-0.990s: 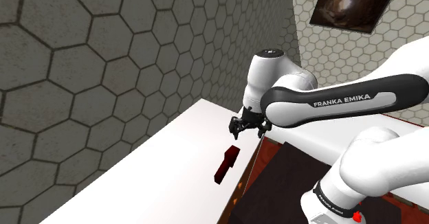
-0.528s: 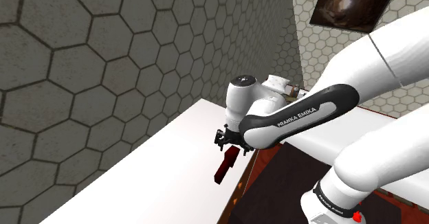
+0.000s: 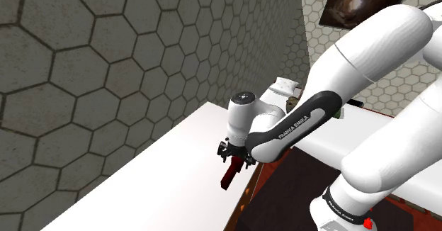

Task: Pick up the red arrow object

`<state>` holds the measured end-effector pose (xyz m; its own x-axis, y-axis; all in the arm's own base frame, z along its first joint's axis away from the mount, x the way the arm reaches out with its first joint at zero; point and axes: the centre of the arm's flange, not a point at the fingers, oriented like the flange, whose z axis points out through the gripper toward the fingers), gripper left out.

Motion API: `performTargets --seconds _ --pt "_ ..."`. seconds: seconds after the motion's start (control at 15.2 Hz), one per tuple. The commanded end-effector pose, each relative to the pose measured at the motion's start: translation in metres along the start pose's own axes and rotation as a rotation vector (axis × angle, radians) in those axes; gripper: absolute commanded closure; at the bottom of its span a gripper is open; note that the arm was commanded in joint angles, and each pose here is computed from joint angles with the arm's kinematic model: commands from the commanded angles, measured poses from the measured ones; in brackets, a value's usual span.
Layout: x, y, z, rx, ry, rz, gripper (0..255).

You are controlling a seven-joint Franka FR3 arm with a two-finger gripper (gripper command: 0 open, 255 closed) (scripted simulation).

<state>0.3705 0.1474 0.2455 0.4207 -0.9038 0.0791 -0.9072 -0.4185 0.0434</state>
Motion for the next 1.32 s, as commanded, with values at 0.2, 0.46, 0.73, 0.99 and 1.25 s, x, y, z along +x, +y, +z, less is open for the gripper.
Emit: performTargets --seconds 0.2,0.46,0.73,0.99,1.25 --pt "-0.001 0.001 0.008 0.001 0.0 0.0 255" --pt "-0.001 0.001 0.009 0.001 0.0 0.0 255" --pt "0.0 0.001 0.009 0.001 0.0 0.0 255" --pt "0.001 0.002 -0.013 0.001 0.0 0.0 255" --pt "0.003 0.003 -0.034 0.001 0.0 0.0 255"
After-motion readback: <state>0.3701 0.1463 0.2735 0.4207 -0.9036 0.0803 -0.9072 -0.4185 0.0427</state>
